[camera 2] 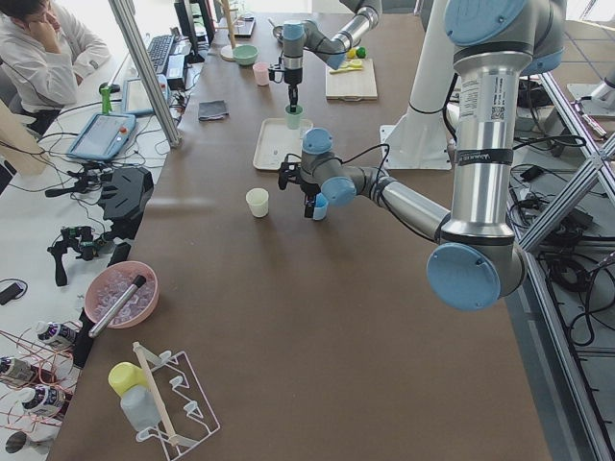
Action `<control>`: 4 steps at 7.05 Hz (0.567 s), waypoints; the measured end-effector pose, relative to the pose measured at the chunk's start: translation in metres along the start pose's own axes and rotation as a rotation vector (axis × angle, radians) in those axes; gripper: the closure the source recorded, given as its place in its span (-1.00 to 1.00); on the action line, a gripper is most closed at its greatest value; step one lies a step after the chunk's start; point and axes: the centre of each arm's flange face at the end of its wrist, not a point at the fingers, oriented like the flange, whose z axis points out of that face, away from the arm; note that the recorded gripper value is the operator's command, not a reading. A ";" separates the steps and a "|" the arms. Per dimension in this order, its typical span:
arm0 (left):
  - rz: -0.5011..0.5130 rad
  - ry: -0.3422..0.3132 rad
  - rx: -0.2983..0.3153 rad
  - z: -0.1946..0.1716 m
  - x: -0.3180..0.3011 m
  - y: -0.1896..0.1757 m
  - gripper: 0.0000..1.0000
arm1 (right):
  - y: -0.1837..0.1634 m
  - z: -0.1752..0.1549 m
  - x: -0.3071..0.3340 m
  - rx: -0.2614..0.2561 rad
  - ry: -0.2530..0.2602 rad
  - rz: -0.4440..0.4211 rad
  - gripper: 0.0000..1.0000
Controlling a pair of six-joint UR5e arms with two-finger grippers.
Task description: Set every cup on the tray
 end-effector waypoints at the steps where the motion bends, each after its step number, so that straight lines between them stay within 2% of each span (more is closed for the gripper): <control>1: 0.011 -0.007 -0.016 0.011 0.004 0.006 0.11 | -0.003 -0.002 -0.001 0.010 -0.001 0.000 -0.81; 2: 0.019 -0.011 -0.031 0.019 0.007 0.011 0.87 | -0.011 -0.010 0.002 0.026 -0.005 0.006 -0.71; 3: 0.021 -0.016 -0.041 0.025 0.007 0.013 1.00 | -0.021 -0.022 0.013 0.043 -0.012 0.018 -0.63; 4: 0.024 -0.015 -0.046 0.029 0.010 0.013 1.00 | -0.031 -0.035 0.034 0.049 -0.015 0.040 -0.58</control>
